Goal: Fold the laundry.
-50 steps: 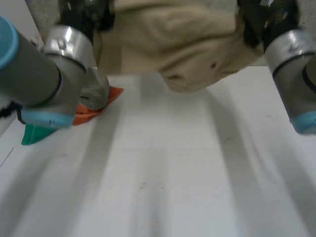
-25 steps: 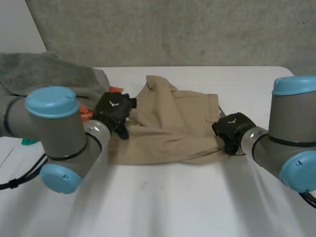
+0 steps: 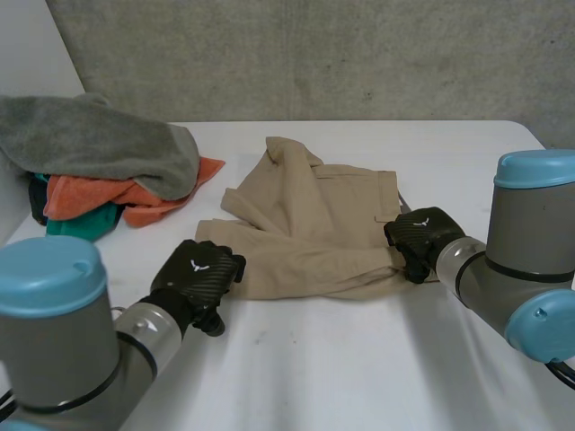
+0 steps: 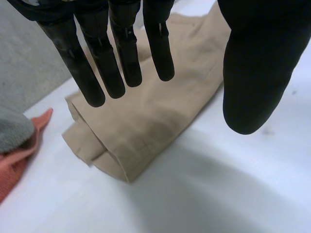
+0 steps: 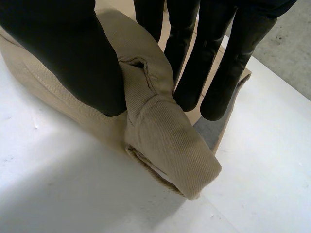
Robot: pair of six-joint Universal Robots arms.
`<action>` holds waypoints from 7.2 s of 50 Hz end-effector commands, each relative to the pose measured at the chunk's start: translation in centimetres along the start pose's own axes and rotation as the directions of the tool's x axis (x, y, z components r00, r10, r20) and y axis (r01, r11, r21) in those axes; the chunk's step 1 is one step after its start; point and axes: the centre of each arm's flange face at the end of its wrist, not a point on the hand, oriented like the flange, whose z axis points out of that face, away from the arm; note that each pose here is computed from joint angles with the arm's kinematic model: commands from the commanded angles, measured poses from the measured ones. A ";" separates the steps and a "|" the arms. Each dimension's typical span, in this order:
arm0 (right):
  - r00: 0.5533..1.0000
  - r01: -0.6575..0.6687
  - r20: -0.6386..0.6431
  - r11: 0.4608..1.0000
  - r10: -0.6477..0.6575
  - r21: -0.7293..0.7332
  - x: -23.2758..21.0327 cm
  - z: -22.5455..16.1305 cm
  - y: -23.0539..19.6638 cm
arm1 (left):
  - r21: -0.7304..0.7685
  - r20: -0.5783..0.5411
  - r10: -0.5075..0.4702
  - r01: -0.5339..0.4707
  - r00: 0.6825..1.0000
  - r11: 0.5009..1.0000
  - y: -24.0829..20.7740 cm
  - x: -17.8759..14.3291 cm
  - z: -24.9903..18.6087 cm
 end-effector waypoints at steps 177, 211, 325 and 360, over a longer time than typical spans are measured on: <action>0.947 0.297 -0.170 0.947 -0.274 0.126 2.3 5.6 -0.7 | 0.008 0.234 0.082 -0.086 0.969 0.996 0.9 -3.9 5.7; 0.864 0.500 0.188 0.840 -0.467 -0.212 -0.5 -8.1 3.3 | -0.175 -0.020 0.312 -0.311 0.950 0.934 -2.0 -0.4 -7.4; 0.982 -0.183 -0.051 0.983 0.182 -0.019 3.3 -2.4 3.2 | -0.270 -0.024 -0.215 0.200 0.976 0.942 2.2 1.3 -8.0; 0.937 0.335 0.198 0.901 -0.288 -0.274 0.8 -9.8 5.5 | -0.444 -0.151 0.242 -0.284 0.958 0.850 3.3 1.6 -10.9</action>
